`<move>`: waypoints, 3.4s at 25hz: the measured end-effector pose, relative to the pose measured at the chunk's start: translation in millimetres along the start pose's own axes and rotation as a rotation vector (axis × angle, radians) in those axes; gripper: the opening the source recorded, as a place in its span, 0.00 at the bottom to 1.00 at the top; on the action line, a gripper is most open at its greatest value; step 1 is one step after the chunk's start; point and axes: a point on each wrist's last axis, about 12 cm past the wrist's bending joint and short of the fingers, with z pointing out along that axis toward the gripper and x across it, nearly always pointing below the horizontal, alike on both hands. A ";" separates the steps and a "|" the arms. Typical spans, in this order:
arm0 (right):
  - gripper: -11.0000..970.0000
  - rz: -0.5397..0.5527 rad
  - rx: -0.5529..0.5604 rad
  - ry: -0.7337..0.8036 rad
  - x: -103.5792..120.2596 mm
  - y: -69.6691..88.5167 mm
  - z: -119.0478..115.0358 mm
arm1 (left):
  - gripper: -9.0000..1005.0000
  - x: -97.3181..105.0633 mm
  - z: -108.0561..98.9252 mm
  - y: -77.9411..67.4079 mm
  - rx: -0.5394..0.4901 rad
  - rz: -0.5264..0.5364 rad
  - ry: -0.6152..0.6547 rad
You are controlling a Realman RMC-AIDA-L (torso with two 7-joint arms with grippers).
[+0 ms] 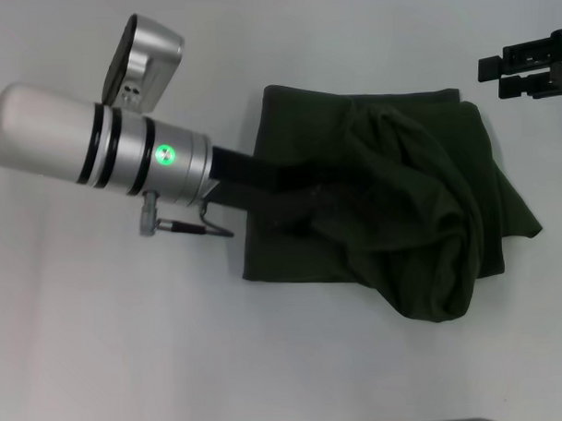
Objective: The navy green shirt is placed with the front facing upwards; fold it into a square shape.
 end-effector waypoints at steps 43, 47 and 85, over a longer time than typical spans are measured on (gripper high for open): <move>0.67 0.023 0.197 0.143 14.8 -20.4 -15.5 | 0.91 11.7 -159.3 22.2 0.406 0.031 -0.349; 0.67 0.041 0.186 0.134 18.4 -22.0 -11.4 | 0.91 13.2 -165.1 26.4 0.404 0.027 -0.383; 0.06 0.036 0.062 0.046 7.9 -4.6 5.3 | 0.91 13.6 -170.5 31.4 0.380 0.034 -0.412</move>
